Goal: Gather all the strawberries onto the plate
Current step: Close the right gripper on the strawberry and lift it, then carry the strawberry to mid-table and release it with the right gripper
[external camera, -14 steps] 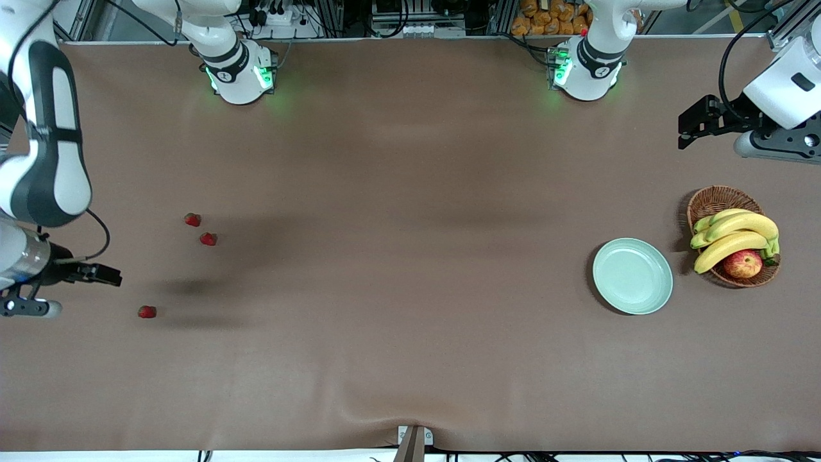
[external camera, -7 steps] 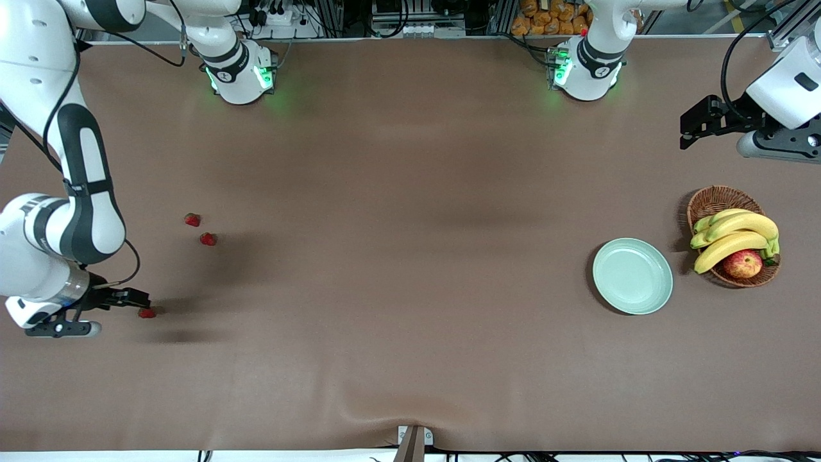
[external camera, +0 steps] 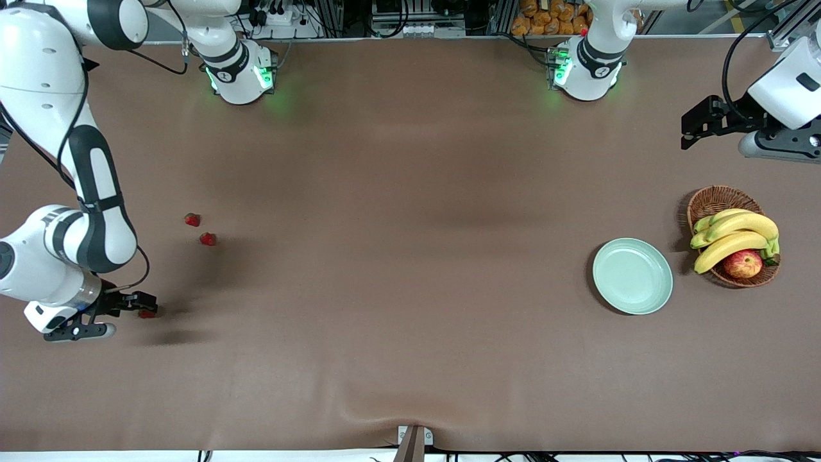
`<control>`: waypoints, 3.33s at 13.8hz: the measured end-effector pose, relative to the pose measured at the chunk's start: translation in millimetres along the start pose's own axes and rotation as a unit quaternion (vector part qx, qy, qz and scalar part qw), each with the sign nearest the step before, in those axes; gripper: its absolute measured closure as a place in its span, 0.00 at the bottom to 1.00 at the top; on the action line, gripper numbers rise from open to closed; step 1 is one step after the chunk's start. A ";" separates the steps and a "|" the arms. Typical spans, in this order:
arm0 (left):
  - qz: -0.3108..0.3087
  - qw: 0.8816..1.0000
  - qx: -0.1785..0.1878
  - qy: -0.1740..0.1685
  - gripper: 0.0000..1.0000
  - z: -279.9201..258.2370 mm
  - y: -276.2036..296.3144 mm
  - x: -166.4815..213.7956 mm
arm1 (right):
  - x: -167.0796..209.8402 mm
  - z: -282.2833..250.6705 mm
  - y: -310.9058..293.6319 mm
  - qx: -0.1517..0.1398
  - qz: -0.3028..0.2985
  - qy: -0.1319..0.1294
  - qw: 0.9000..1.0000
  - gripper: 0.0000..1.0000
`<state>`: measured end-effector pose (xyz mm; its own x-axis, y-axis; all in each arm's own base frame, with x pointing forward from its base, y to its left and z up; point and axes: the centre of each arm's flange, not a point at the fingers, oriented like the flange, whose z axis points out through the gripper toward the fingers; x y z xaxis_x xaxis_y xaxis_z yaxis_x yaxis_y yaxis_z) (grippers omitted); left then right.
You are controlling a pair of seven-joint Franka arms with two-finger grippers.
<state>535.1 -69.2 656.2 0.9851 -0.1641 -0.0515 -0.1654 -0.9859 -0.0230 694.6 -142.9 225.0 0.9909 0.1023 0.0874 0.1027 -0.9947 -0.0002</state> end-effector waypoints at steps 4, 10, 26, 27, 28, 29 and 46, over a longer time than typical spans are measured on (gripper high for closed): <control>-0.001 1.000 0.000 0.000 0.00 0.2 -1.3 0.0 | -3.2 13.9 2.4 0.000 -0.020 -0.005 1.000 0.23; -0.005 1.000 0.000 -0.003 0.00 2.8 -5.0 0.1 | -6.8 26.2 14.7 -0.010 -0.029 0.009 0.999 0.38; -0.017 1.000 -0.001 -0.008 0.00 7.7 -18.5 0.0 | 22.2 -16.6 -8.3 0.032 -0.031 -0.028 0.999 0.68; -0.017 1.000 -0.001 -0.008 0.00 7.8 -18.5 0.0 | 25.6 -18.8 -17.8 0.038 -0.019 -0.031 0.999 0.68; -0.017 1.000 -0.001 -0.008 0.00 7.9 -18.5 0.0 | 28.8 -21.2 -30.5 0.044 -0.004 -0.039 0.998 0.68; -0.017 1.000 -0.001 -0.009 0.00 8.0 -18.5 0.1 | 32.8 -26.2 -44.6 0.050 0.010 -0.049 0.997 0.68; -0.110 0.991 -0.030 -0.077 0.00 103.1 -76.5 50.2 | 23.9 -104.6 -462.6 0.042 0.310 -0.098 0.945 0.68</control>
<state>592.4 1.3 552.4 0.9773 0.0565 -0.2041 0.0594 -0.9982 0.0080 661.7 318.8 331.4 0.8588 -0.4924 -0.1415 -0.5050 -0.8601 -0.0715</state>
